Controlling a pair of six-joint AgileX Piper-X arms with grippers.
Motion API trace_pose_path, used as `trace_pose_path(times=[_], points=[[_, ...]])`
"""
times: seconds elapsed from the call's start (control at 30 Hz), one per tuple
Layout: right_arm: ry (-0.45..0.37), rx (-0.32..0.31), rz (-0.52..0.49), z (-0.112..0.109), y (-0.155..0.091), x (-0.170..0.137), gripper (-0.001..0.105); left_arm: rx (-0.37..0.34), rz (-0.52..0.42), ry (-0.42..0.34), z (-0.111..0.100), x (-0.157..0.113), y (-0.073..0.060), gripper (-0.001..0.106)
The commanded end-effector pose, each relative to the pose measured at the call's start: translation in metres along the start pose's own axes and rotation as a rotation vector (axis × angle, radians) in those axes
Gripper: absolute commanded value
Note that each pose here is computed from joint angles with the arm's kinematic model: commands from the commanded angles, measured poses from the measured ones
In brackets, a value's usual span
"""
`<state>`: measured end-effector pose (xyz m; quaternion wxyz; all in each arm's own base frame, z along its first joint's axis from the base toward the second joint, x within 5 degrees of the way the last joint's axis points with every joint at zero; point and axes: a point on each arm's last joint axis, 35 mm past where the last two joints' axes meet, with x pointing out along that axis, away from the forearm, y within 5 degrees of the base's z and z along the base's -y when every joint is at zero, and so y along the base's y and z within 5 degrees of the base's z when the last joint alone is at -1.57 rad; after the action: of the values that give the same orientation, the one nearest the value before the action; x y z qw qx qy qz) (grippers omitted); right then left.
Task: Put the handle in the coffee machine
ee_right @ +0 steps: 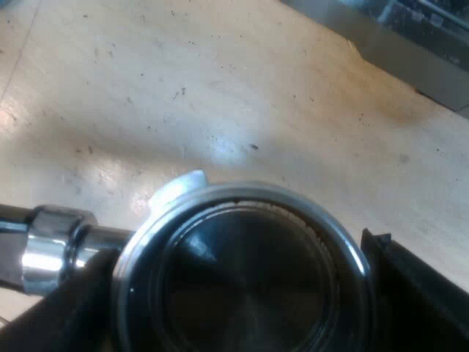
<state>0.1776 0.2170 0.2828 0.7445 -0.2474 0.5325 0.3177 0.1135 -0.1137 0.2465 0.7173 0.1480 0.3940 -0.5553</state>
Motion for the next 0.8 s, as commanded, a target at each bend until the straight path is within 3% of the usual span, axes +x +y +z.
trace_pose_path(times=[0.03,0.2,0.4,0.53,0.8], points=[[-0.035,-0.006,0.006,0.002,-0.001,-0.01,0.0,0.002,-0.018,-0.001,-0.009,0.009,0.002,0.071],[-0.035,-0.006,0.009,0.002,-0.001,-0.01,0.0,0.022,-0.008,-0.035,-0.016,0.018,0.005,0.071],[-0.035,-0.006,0.009,0.002,-0.001,-0.01,0.0,0.054,0.009,-0.088,-0.009,0.021,0.009,0.071],[-0.035,-0.006,0.009,0.002,-0.001,-0.01,0.0,0.042,0.003,-0.069,-0.009,0.027,0.012,0.071],[-0.035,-0.006,0.009,0.002,-0.001,-0.01,0.0,0.067,0.015,-0.111,-0.003,0.028,0.014,0.071]])
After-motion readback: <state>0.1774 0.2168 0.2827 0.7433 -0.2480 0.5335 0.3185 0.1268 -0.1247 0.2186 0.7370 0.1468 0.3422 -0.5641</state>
